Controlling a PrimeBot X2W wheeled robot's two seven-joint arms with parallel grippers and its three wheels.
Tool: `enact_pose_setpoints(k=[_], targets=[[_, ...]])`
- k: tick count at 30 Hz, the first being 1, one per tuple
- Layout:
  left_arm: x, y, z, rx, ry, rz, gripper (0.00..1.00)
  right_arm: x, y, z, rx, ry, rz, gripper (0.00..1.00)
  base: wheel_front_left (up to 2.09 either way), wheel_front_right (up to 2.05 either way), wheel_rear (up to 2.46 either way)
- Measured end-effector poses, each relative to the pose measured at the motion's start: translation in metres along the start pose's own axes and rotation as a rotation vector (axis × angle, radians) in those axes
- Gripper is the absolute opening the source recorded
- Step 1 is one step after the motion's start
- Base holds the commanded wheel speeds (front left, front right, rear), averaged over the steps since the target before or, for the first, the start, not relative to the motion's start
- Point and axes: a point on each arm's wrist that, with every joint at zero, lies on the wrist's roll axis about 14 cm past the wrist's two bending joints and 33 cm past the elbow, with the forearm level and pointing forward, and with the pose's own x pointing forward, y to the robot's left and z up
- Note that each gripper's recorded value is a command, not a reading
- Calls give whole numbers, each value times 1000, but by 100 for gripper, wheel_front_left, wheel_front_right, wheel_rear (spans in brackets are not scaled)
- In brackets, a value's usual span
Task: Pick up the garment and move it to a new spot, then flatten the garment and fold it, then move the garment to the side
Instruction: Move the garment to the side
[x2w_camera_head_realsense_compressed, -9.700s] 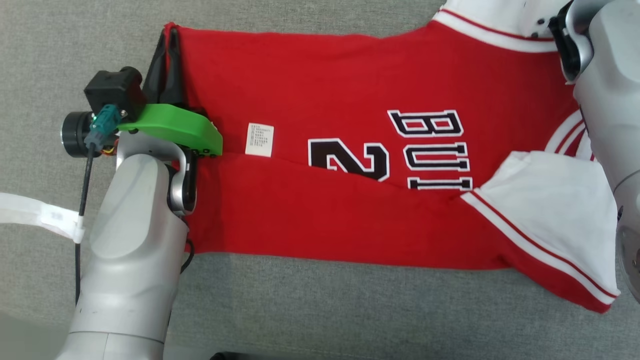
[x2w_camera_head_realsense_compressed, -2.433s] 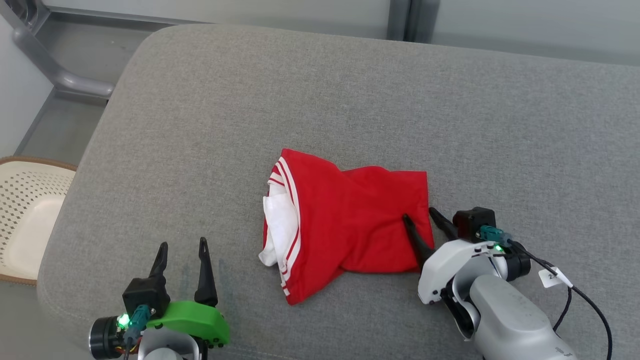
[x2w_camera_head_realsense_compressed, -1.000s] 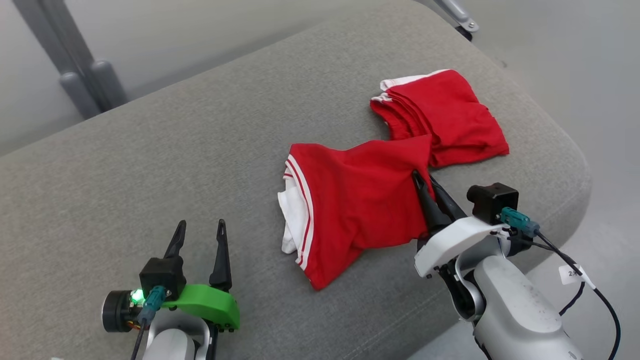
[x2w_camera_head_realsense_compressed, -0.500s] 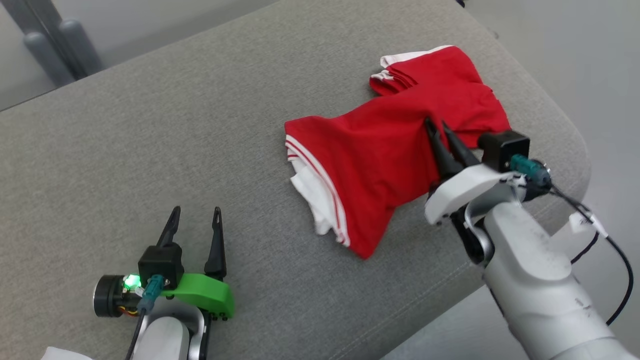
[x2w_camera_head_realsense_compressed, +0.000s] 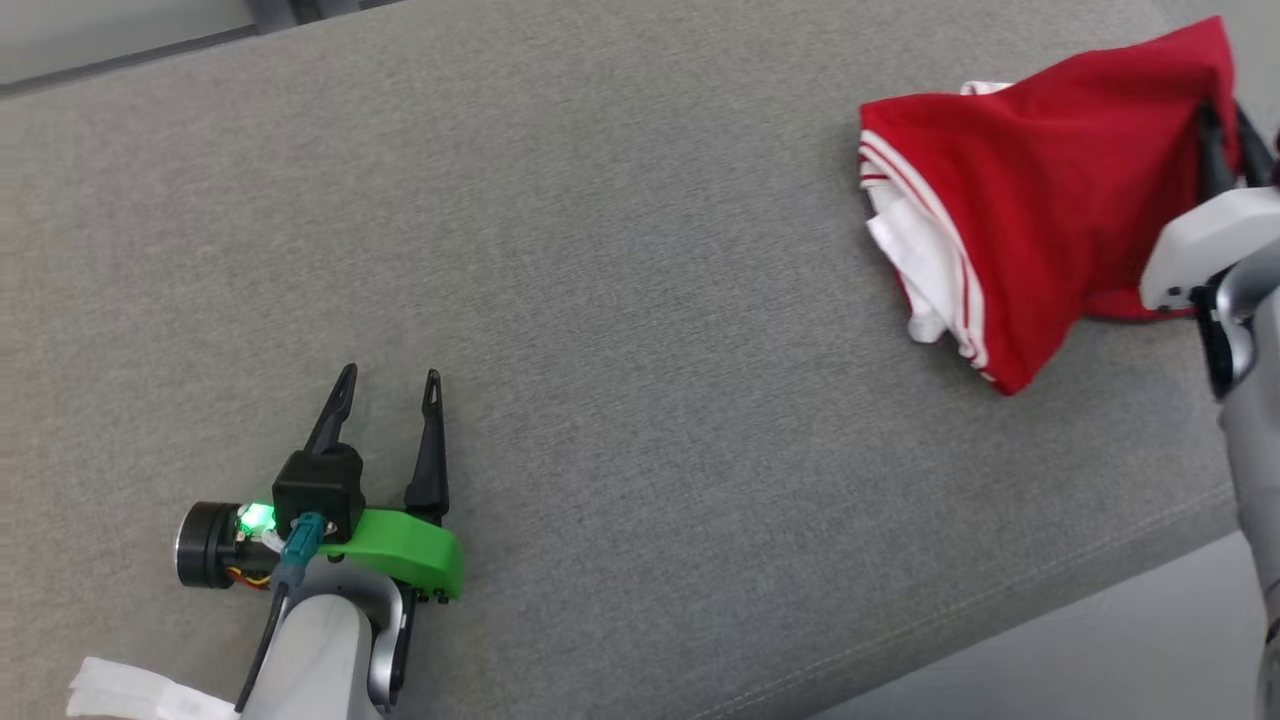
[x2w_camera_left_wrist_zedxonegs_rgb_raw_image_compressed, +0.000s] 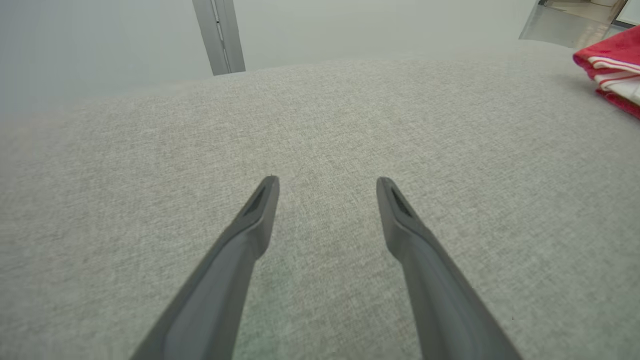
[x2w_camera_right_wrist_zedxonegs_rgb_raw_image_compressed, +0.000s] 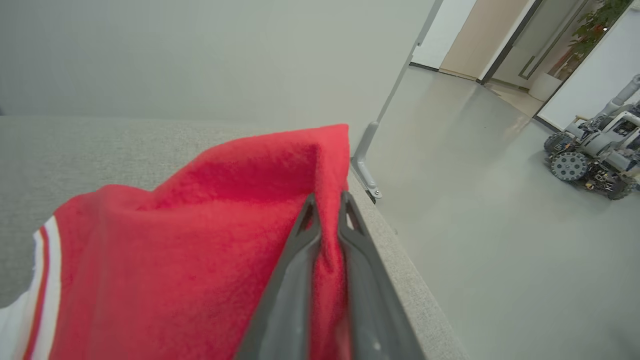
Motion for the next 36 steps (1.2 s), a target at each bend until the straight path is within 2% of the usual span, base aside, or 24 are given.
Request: enact_pose_setpoints(k=[4, 5, 6, 12, 18, 22, 27, 36], targets=[[-8, 21, -6, 0, 15, 61, 100, 11, -15, -10, -20, 31, -60, 0, 0, 0, 0], [-11, 27, -8, 1, 20, 80, 100, 13, -19, -12, -27, 36, -75, 40, 0, 0, 0], [-13, 32, -9, 1, 24, 98, 100, 15, -22, -14, -36, 46, -87, 100, 0, 0, 0], [-22, 52, -12, 4, 32, 163, 100, 28, -8, 6, -45, -23, -105, 100, 0, 0, 0], [-28, 61, -5, 12, 18, 209, 100, 29, 71, 60, 25, -196, 47, 100, 0, 0, 0], [-33, 67, 4, 7, -4, 240, 100, 15, 105, 68, 79, -239, 135, 100, 0, 0, 0], [-47, 83, 14, 2, -28, 314, 100, -12, 152, 50, 139, -212, 262, 100, 0, 0, 0], [-85, 110, 23, -6, -45, 437, 100, -56, 193, 20, 225, -137, 382, 100, 0, 0, 0]])
